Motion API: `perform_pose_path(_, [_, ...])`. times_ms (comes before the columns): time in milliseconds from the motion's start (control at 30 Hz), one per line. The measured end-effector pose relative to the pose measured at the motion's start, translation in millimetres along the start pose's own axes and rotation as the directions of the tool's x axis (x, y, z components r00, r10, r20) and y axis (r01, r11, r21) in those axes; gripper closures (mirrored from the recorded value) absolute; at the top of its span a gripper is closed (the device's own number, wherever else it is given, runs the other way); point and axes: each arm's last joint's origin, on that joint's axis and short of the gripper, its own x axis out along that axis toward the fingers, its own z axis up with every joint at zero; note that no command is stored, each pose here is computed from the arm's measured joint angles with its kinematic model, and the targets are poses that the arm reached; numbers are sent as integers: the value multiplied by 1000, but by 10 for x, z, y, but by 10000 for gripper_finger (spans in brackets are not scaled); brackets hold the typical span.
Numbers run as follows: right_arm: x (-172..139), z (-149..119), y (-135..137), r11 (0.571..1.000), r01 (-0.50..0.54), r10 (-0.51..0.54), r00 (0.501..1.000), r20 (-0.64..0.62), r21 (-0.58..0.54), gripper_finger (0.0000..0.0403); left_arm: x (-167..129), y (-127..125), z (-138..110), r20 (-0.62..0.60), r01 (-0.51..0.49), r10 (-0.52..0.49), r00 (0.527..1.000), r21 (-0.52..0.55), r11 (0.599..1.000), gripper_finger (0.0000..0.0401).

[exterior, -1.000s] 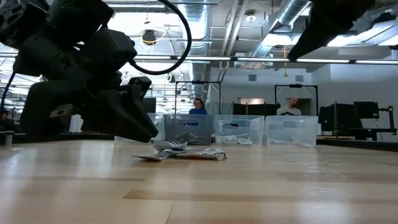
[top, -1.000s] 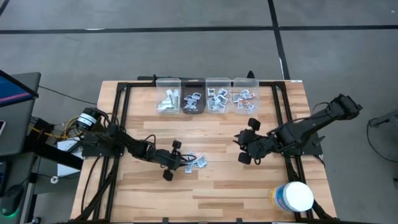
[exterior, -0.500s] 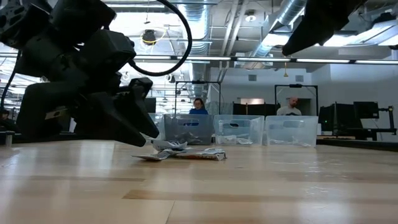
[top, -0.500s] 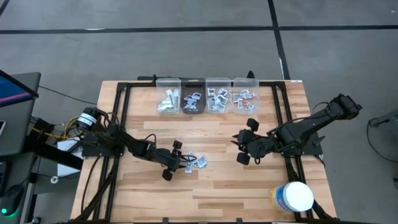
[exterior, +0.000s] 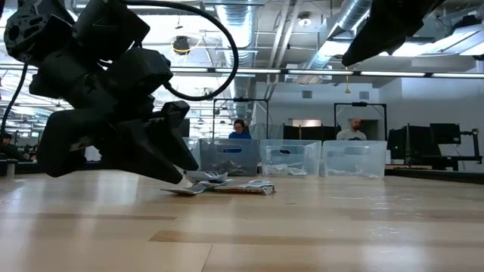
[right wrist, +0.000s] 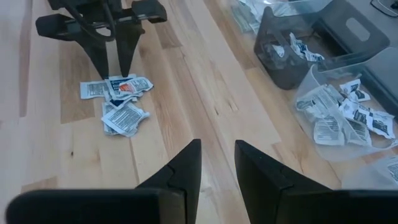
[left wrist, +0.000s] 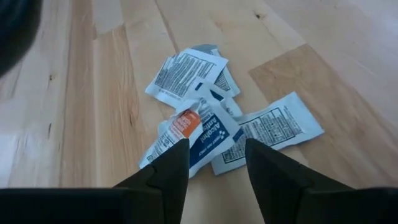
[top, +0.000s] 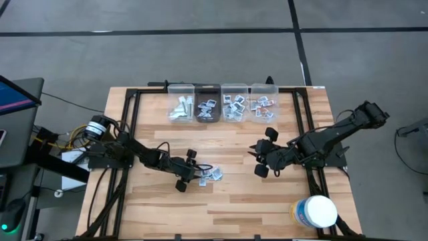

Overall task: Pick & Place First Aid Supplies
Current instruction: Put the alcohol pad into the black bin

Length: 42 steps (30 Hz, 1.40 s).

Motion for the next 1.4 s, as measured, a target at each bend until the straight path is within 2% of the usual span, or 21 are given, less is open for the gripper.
perform_pose_path(567, [0,-1,0,1000,0,0,1000,0,-8,312,59,-16,-31,19,14,-14,1000,-12,1000,247])
perform_pose_path(700, [0,-1,1,1000,0,0,1000,0,-8,312,59,-15,-28,22,13,-12,1000,-13,1000,277])
perform_pose_path(933, [0,-1,1,1000,0,0,1000,0,-8,312,59,-9,-25,21,-3,3,1000,-22,1000,361])
perform_pose_path(1033, [0,-1,1,1000,0,0,1000,0,-11,312,56,5,-15,22,-37,38,999,-63,997,393])
perform_pose_path(1200, [0,-1,1,999,-2,2,1000,-1,-42,312,33,40,76,69,-73,81,994,-112,991,394])
perform_pose_path(1400, [4,1,-5,993,1,-1,1000,-2,-115,312,51,107,235,120,-77,112,986,-266,961,394])
